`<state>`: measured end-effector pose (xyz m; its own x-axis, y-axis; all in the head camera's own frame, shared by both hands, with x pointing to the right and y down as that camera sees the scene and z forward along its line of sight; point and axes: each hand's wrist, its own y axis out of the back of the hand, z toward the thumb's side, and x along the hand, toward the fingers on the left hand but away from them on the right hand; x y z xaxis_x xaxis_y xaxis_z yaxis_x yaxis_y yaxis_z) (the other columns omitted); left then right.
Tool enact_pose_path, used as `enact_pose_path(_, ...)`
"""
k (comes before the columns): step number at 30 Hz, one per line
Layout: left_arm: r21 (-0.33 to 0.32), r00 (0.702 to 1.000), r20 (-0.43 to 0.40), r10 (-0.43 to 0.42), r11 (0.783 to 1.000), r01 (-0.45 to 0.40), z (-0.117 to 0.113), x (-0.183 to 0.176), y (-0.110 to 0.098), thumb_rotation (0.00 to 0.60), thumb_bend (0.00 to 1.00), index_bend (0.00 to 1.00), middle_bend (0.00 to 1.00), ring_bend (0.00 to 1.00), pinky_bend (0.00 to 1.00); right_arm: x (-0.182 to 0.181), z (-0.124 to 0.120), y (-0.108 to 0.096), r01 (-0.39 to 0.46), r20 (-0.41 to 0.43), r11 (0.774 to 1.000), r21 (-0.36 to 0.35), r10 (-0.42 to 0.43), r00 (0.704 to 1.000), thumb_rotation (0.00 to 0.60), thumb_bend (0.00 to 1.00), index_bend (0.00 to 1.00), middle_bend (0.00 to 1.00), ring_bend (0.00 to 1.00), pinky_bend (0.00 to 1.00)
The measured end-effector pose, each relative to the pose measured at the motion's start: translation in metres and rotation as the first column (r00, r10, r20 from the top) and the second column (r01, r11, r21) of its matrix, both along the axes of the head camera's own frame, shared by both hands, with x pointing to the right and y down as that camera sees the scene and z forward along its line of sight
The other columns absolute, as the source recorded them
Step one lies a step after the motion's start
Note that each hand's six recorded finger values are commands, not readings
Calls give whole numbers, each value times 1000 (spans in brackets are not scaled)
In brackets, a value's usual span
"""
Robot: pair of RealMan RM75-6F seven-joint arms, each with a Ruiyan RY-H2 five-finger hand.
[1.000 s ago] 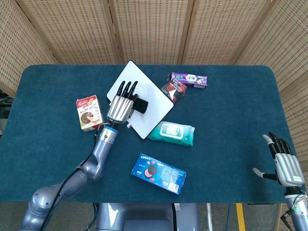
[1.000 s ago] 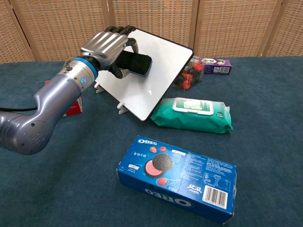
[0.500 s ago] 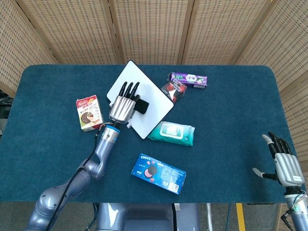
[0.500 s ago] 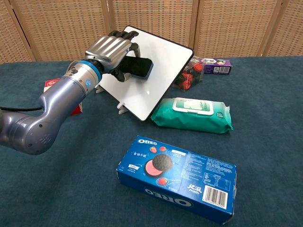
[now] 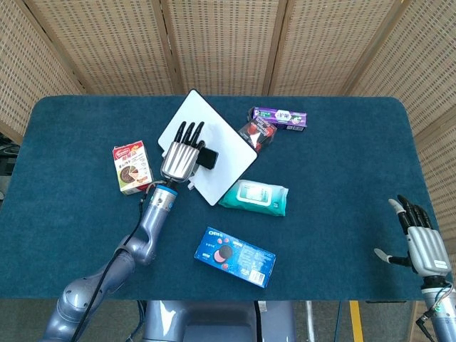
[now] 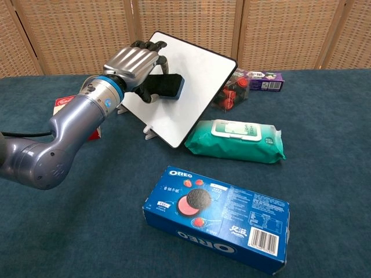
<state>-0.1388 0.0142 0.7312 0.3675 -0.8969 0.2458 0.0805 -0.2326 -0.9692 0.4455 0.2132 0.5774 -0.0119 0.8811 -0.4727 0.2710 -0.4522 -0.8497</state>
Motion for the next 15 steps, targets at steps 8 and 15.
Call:
enact_pose_path(8,-1,1000,6,-2,1000,2,1,0,2,600,248,321,0,0,0,0,0,0,1,1,1000,1,-1,1000,600,45,25,0,0,0)
enact_pose_path(15,-3,1000,9,-10,1000,11,2,-2,1,600,213,163,0,0,0,0,-1,0,1,1,1000,5,-1,1000,600,47,25,0,0,0)
